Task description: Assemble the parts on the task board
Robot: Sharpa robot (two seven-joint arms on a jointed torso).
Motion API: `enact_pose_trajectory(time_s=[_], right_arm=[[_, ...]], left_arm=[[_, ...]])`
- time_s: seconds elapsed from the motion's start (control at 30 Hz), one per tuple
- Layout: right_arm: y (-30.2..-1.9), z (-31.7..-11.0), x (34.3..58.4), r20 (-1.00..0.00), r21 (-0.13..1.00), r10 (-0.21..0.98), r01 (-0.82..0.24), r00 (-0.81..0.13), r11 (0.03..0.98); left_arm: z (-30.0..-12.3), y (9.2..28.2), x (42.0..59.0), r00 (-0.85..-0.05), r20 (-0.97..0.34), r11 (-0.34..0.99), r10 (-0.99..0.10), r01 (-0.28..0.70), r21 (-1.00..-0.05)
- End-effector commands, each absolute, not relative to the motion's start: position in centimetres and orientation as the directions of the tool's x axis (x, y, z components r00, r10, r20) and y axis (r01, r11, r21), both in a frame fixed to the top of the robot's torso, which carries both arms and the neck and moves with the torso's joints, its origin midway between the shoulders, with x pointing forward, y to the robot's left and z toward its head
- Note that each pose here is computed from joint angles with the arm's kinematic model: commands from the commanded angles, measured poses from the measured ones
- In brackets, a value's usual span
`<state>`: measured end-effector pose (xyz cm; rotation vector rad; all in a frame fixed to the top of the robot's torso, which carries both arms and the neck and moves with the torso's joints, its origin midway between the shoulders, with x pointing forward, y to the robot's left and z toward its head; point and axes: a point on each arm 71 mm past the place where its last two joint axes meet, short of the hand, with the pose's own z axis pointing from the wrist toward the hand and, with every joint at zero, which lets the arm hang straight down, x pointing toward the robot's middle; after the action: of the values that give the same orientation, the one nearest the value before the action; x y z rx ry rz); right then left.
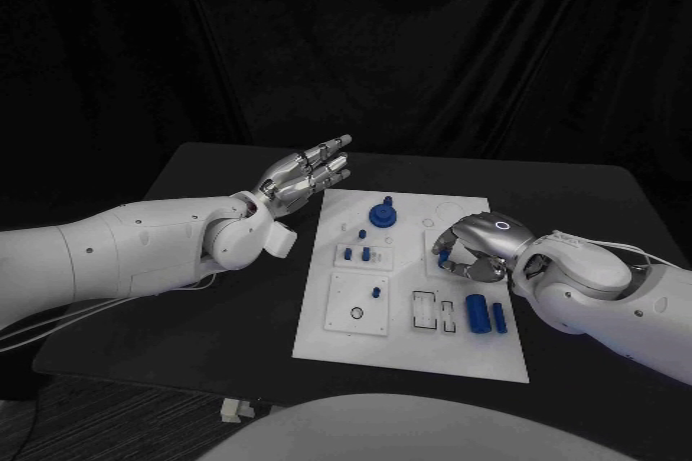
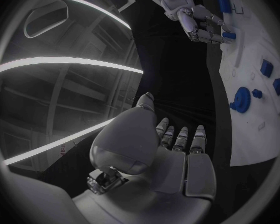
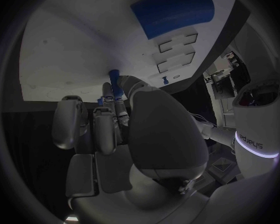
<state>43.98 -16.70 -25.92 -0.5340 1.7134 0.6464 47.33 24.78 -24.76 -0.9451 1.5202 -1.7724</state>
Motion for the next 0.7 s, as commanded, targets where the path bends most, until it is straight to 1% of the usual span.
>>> enact_pose_trajectory(time_s=[0.03, 0.43, 0.57, 0.7], right_arm=[[-16.7, -25.9, 43.9, -0.974, 0.156, 0.006, -0.658, -0.225, 0.737], [-17.1, -25.4, 43.4, -0.978, 0.164, 0.034, -0.657, -0.205, 0.736], [-17.3, -25.1, 43.1, -0.980, 0.167, 0.049, -0.657, -0.195, 0.735], [-17.5, -24.3, 43.1, -0.983, 0.165, 0.064, -0.660, -0.174, 0.733]], left_arm=[[-24.8, 24.6, 47.3, -0.567, 0.142, -0.171, -0.811, -0.003, -0.985], [-24.9, 24.6, 47.2, -0.568, 0.145, -0.169, -0.810, -0.011, -0.986], [-25.0, 24.6, 47.2, -0.569, 0.146, -0.169, -0.809, -0.013, -0.986], [-25.0, 24.6, 47.2, -0.569, 0.147, -0.168, -0.809, -0.015, -0.986]])
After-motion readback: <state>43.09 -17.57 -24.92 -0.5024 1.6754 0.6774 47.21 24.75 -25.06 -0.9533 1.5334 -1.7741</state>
